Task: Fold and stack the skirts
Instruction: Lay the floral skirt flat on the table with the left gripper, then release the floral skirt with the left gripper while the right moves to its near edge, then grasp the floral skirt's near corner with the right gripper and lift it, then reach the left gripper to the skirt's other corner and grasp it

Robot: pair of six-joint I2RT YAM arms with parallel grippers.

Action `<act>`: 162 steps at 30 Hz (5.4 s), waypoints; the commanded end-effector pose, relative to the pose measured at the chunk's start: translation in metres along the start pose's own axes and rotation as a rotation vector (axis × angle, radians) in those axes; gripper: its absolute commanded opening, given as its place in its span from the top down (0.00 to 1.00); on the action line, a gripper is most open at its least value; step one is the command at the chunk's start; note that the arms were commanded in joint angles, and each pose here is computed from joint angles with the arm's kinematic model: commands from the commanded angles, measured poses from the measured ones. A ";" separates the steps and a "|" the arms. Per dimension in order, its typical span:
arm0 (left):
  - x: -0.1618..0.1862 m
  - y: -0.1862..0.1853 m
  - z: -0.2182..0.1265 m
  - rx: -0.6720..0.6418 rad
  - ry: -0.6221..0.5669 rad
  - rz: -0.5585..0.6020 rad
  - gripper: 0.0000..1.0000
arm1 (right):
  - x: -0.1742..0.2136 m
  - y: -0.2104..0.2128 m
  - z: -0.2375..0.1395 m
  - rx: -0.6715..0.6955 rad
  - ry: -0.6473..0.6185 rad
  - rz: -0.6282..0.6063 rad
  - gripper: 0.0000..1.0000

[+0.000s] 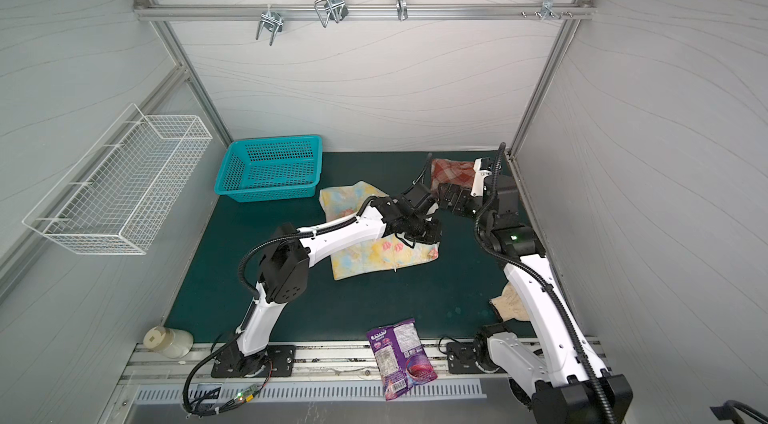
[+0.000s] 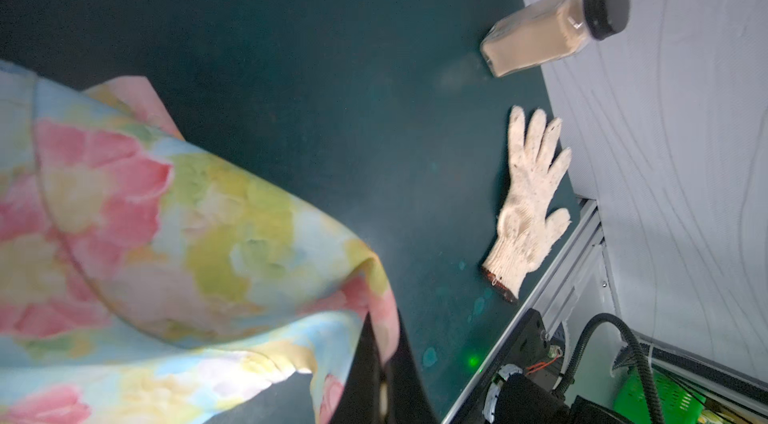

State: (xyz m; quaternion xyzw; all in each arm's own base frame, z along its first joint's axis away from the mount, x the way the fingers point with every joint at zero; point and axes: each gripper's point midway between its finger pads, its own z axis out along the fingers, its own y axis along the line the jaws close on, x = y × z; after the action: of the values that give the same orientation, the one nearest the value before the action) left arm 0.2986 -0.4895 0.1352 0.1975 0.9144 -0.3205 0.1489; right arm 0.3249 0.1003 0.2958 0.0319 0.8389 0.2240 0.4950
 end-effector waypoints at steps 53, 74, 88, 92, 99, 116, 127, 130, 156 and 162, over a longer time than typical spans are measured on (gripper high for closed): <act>0.121 0.313 -0.309 -0.148 -0.683 -0.837 0.01 | 0.371 0.219 0.103 -0.107 0.664 -0.766 0.23; 0.119 0.316 -0.312 -0.113 -0.704 -0.829 0.01 | 0.388 0.168 0.122 0.029 0.770 -0.717 0.78; 0.120 0.314 -0.312 -0.122 -0.681 -0.814 0.01 | 0.344 0.167 0.116 -0.018 0.735 -0.686 1.00; 0.118 0.313 -0.311 -0.099 -0.689 -0.815 0.01 | 0.305 0.173 0.097 -0.075 0.689 -0.675 1.00; 0.119 0.313 -0.303 -0.068 -0.680 -0.822 0.01 | 0.221 0.169 0.058 -0.115 0.563 -0.641 1.00; 0.094 0.293 -0.253 -0.079 -0.572 -0.761 0.01 | 0.084 0.106 0.002 -0.082 0.342 -0.450 1.00; 0.074 0.260 -0.211 -0.040 -0.510 -0.721 0.01 | 0.098 0.082 0.004 -0.074 0.376 -0.407 1.00; 0.078 0.246 -0.202 -0.016 -0.502 -0.726 0.01 | 0.105 0.078 0.009 -0.067 0.394 -0.402 1.00; 0.117 0.191 -0.156 0.174 -0.572 -1.047 0.01 | 0.141 0.062 0.023 -0.064 0.455 -0.357 1.00; 0.122 0.195 -0.145 0.188 -0.629 -1.117 0.03 | 0.143 0.061 0.022 -0.068 0.451 -0.354 1.00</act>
State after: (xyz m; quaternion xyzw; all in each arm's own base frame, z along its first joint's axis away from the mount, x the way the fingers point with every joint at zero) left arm 0.2448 -0.2216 0.0768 -0.3630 0.8041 -0.4352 0.1795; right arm 0.2600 0.2018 0.1883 -0.1855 0.9181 0.1526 0.3153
